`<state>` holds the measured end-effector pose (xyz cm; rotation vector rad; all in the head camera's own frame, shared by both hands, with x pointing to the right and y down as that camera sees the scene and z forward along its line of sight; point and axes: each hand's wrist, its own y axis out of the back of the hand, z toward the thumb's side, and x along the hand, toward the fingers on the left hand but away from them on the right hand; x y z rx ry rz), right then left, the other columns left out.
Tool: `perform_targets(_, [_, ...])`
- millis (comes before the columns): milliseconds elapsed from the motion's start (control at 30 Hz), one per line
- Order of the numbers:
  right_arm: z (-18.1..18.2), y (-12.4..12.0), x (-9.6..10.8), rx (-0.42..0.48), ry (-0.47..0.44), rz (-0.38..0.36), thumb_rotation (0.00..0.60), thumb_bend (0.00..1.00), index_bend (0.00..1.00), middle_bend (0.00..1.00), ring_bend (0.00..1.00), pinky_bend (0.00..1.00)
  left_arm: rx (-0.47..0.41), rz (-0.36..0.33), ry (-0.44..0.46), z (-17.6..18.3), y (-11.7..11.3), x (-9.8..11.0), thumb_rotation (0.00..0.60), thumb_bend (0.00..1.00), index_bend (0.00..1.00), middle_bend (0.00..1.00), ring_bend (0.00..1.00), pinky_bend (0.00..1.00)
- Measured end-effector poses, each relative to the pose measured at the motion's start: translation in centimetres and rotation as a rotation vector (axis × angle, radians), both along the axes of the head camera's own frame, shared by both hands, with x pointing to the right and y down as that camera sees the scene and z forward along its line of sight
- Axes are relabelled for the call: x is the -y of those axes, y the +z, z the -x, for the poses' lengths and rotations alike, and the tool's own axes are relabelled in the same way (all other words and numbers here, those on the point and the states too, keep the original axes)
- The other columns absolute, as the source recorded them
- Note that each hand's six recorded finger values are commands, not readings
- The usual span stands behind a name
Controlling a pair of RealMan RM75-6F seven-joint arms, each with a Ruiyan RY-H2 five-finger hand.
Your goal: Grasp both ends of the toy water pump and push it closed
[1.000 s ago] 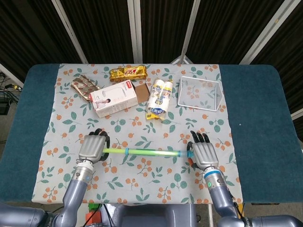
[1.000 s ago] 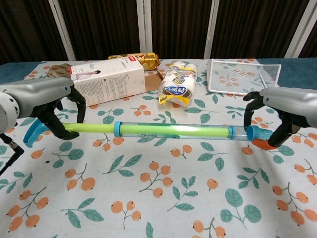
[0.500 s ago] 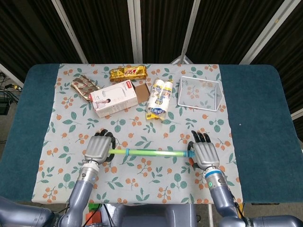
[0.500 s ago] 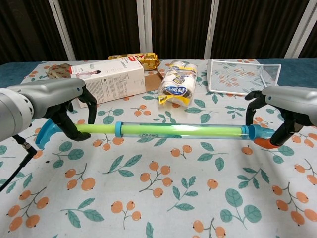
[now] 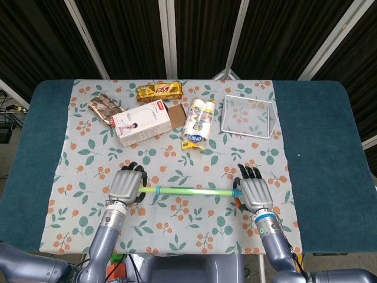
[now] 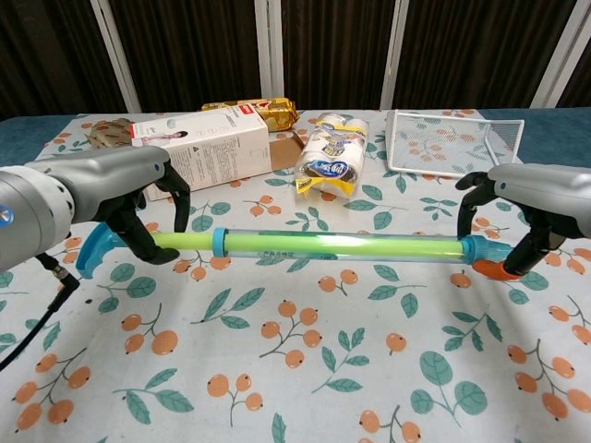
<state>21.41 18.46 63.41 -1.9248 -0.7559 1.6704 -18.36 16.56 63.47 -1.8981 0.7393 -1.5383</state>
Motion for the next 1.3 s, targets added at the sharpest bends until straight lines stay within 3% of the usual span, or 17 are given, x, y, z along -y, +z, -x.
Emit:
perform_targets(300, [0.0, -0.2, 0.0, -0.001, 0.002, -0.003, 0.600, 0.42, 0.64, 0.05, 0.00, 0.00, -0.012, 0.009, 0.002, -0.5, 0.2, -0.4, 0.600, 0.55, 0.61, 0.28, 0.15, 0.24])
perform_targets(367, [0.0, -0.2, 0.0, 0.000, 0.003, -0.003, 0.600, 0.42, 0.60, 0.05, 0.00, 0.00, -0.012, 0.010, 0.005, -0.6, 0.2, -0.4, 0.600, 0.54, 0.57, 0.25, 0.15, 0.24])
perform_targets(400, [0.0, -0.2, 0.0, 0.000, 0.002, -0.003, 0.600, 0.42, 0.52, 0.05, 0.00, 0.00, -0.012, 0.010, 0.007, -0.6, 0.1, -0.5, 0.600, 0.52, 0.53, 0.23, 0.15, 0.24])
perform_targets(467, [-0.1, -0.2, 0.0, 0.001, 0.001, -0.003, 0.600, 0.42, 0.25, 0.04, 0.00, 0.00, -0.012, 0.009, 0.010, -0.5, 0.1, -0.5, 0.600, 0.45, 0.43, 0.18, 0.13, 0.22])
perform_targets(533, [-0.2, -0.2, -0.1, 0.002, -0.001, -0.002, 0.600, 0.42, 0.06, 0.01, 0.00, 0.00, -0.013, 0.010, 0.012, -0.3, 0.0, -0.5, 0.600, 0.38, 0.34, 0.14, 0.10, 0.19])
perform_targets(567, [-0.3, -0.2, -0.1, 0.003, -0.001, 0.000, 0.600, 0.42, 0.01, 0.00, 0.00, 0.00, -0.013, 0.010, 0.013, -0.2, 0.0, -0.5, 0.600, 0.35, 0.29, 0.13, 0.09, 0.17])
perform_targets(700, [-0.6, -0.2, -0.1, 0.004, 0.004, 0.005, 0.600, 0.42, 0.00, 0.00, 0.00, 0.00, -0.021, 0.006, 0.009, 0.4, -0.3, -0.3, 0.600, 0.30, 0.19, 0.10, 0.07, 0.14])
perform_targets(1067, [-2.5, -0.7, 0.3, -0.020, 0.011, -0.018, 0.600, 0.42, 0.00, 0.00, 0.00, 0.00, -0.042, -0.008, -0.001, 2.8, -1.4, -0.4, 0.600, 0.27, 0.17, 0.10, 0.06, 0.13])
perform_targets(1167, [-3.4, -1.0, 0.4, -0.035, -0.003, -0.042, 0.600, 0.42, 0.00, 0.00, 0.00, 0.00, -0.026, -0.035, 0.015, 4.2, -1.9, -0.4, 0.600, 0.23, 0.16, 0.09, 0.06, 0.12])
perform_targets(1300, [-5.4, -1.8, 0.2, -0.047, -0.017, -0.086, 0.600, 0.42, 0.00, 0.00, 0.00, 0.00, -0.009, -0.092, 0.041, 6.4, -2.9, -0.4, 0.600, 0.15, 0.06, 0.04, 0.02, 0.09])
